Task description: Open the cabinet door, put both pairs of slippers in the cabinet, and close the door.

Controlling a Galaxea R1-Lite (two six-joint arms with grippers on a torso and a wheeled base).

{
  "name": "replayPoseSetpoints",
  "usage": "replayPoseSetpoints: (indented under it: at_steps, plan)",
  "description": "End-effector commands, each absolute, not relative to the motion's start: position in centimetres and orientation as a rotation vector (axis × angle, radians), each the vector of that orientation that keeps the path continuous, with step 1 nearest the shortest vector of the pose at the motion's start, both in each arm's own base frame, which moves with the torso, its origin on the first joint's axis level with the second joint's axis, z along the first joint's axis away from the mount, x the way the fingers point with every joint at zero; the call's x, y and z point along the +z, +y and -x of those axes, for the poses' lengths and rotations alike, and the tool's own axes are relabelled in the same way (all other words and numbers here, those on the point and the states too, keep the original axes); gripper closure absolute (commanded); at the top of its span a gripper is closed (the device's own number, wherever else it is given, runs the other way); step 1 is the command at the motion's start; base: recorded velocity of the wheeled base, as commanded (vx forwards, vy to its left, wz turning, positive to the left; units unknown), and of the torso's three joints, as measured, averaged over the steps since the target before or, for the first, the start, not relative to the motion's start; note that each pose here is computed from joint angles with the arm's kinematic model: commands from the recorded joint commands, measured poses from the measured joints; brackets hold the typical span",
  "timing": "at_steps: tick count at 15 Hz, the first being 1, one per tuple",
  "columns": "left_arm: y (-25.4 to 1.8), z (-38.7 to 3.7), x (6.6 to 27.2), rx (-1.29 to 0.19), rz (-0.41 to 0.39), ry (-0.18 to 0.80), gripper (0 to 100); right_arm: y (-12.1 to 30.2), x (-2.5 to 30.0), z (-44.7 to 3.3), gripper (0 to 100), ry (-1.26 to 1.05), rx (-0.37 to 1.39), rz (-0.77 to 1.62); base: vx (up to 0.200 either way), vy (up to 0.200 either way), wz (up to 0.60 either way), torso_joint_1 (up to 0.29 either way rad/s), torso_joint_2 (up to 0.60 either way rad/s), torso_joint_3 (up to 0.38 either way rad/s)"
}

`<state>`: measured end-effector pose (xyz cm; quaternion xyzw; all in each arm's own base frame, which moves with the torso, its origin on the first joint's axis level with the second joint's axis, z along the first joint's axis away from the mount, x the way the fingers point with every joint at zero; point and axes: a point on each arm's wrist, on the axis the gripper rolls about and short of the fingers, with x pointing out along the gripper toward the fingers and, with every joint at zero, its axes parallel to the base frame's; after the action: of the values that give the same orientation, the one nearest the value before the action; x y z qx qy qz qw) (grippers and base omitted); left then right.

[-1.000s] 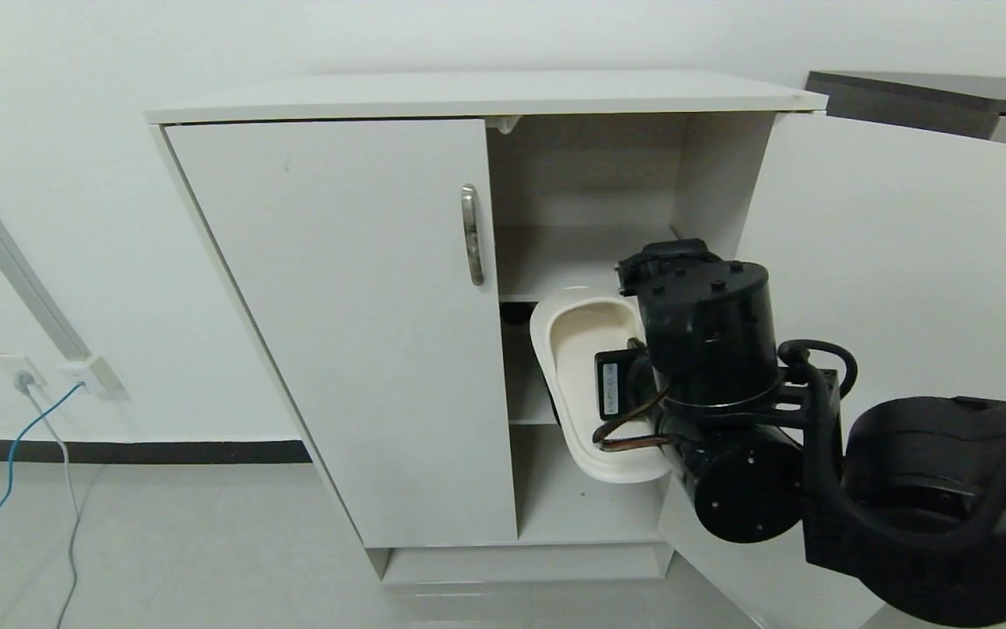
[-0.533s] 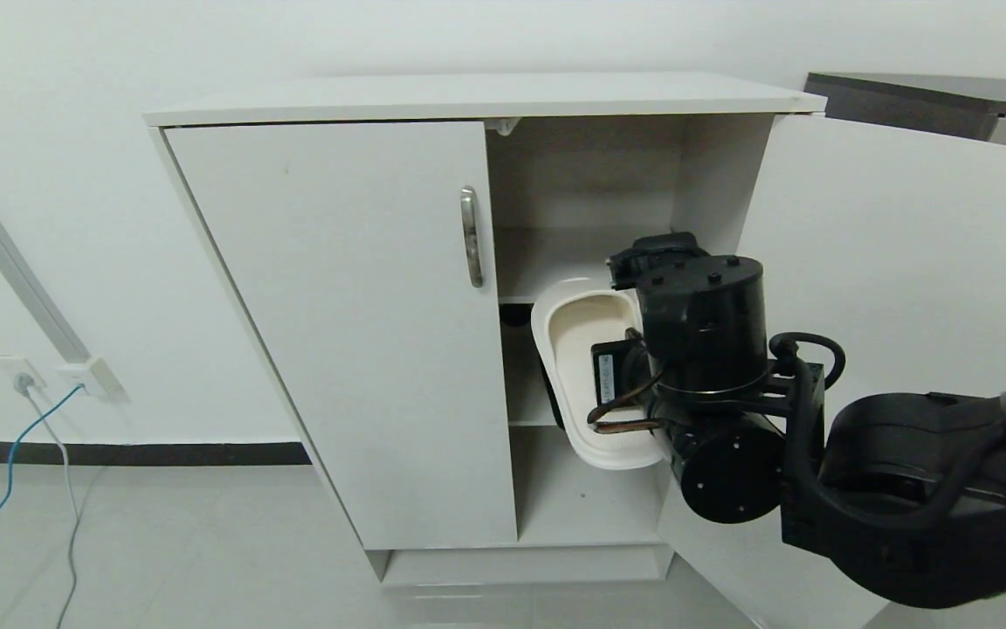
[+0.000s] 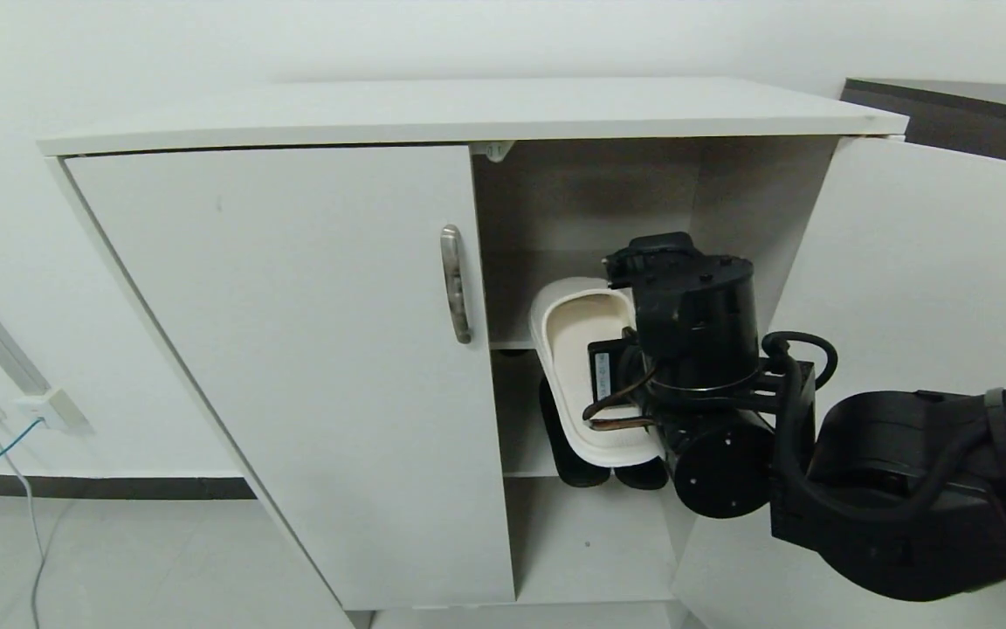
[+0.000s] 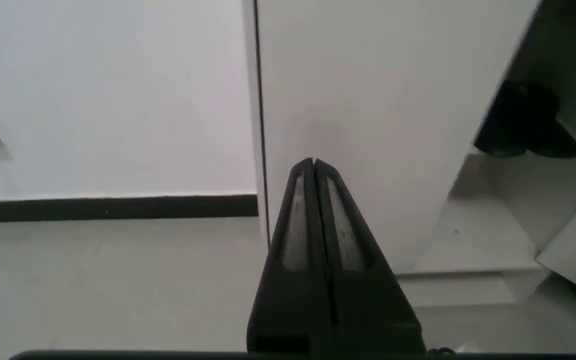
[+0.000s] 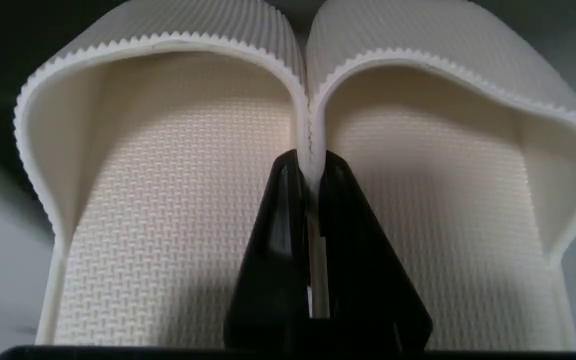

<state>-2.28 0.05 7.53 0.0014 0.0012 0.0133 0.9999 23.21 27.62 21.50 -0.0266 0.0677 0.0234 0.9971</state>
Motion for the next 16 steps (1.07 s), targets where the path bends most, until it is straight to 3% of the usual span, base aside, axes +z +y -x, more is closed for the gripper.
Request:
replayPoseSetpoints:
  at_steps: [1,16]
  plan:
    - [0.1,2.3,7.5,0.026,-0.002,0.003,100,27.6,21.5,-23.5,100,0.135,0.041,0.051,0.0,0.0,0.0,0.0,0.0,0.0]
    - [0.1,2.3,7.5,0.028,0.0,0.005,100,28.0,21.5,-33.6,100,0.133,-0.042,0.007,0.0,0.0,0.0,0.0,0.0,0.0]
